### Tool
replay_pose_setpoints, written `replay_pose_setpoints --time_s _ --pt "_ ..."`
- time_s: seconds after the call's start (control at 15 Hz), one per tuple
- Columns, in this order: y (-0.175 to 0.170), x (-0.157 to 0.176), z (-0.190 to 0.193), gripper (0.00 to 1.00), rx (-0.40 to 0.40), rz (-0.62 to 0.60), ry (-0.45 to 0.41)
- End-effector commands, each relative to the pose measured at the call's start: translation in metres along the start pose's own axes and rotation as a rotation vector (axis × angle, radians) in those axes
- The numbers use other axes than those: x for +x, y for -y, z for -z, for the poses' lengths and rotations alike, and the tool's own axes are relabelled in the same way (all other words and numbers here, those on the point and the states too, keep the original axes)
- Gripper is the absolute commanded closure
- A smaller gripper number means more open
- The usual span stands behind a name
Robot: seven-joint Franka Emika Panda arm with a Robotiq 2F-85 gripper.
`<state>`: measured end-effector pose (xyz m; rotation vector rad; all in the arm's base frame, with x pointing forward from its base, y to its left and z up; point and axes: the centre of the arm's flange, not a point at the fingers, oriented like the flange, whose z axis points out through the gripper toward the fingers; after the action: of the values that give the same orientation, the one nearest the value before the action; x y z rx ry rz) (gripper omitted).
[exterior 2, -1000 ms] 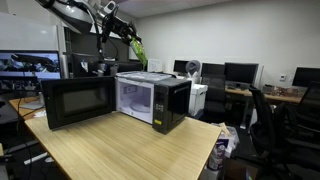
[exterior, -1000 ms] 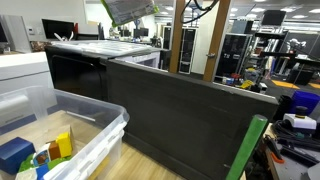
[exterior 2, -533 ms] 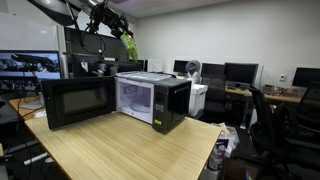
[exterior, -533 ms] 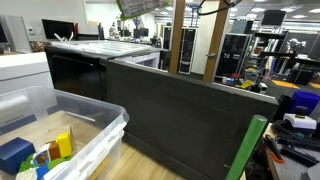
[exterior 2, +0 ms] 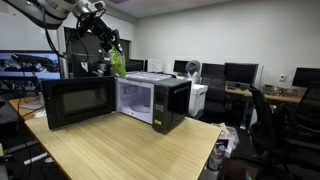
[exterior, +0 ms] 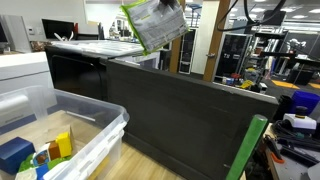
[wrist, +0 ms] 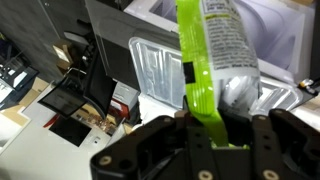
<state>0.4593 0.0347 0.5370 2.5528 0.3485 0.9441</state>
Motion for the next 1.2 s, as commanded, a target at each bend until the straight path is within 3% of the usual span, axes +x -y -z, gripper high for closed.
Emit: replay_pose_setpoints --time_s 0.0,0.47,1.13 --pt "0.006 -0.018 0.006 0.97 0.029 0.028 0.07" --pt "0.035 -0.063 -0.023 0.97 0.051 0.091 0.22" --pt "0.053 -0.099 -0.051 0.98 0.056 0.173 0.354"
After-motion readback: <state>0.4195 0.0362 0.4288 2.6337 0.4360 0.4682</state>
